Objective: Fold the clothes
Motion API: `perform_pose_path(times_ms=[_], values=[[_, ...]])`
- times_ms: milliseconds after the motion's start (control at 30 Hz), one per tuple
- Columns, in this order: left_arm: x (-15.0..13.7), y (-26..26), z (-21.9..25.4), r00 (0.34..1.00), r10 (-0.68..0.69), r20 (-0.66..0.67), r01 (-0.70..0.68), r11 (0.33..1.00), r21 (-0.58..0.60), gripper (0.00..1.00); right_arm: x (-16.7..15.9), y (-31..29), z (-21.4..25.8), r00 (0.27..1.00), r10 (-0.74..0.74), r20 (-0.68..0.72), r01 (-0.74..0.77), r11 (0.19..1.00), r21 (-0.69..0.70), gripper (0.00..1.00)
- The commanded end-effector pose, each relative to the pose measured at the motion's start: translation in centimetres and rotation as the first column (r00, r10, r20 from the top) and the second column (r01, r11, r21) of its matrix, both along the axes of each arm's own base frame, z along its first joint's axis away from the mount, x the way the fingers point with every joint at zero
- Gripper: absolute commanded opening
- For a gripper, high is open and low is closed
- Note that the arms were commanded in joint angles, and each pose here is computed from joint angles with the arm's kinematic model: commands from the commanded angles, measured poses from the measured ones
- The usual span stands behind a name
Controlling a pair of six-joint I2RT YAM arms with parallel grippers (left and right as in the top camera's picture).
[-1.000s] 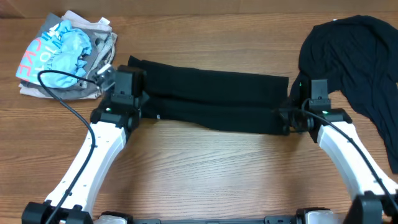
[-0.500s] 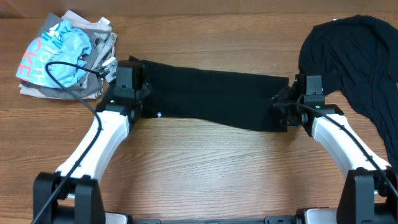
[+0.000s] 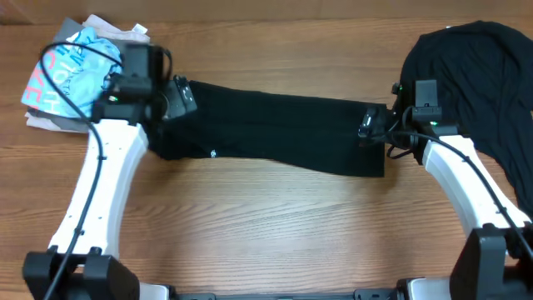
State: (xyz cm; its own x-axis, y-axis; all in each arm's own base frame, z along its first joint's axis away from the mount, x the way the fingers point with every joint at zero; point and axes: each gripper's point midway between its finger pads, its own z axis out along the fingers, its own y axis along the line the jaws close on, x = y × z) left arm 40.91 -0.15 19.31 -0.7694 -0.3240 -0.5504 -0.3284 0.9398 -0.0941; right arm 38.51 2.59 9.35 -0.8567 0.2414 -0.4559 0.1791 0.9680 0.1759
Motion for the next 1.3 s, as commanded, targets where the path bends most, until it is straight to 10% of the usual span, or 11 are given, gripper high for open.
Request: perform_pose_path(times_ms=[0,800,967,1267], values=[[-0.6,-1.1,3.9,0.983,-0.186,0.005,0.186,0.983,0.007,1.00,0.9,-0.2,-2.4,0.995,0.091,-0.037,-0.093,0.994,-0.058,0.85],[-2.4,1.3,3.6,0.986,-0.137,-0.095,0.148,0.981,0.123,1.00,0.6,-2.9,-12.0,0.977,0.002,-0.215,-0.008,1.000,-0.027,0.82],[-2.9,1.3,3.3,0.984,-0.136,-0.115,0.150,0.981,0.122,1.00,-1.7,0.8,-12.0,0.951,0.106,-0.290,-0.053,0.981,0.187,0.81],[-3.0,1.3,3.2,0.983,-0.136,-0.122,0.151,0.981,0.121,1.00,-1.5,4.1,-10.7,0.952,0.162,-0.260,-0.051,0.921,0.386,0.22]])
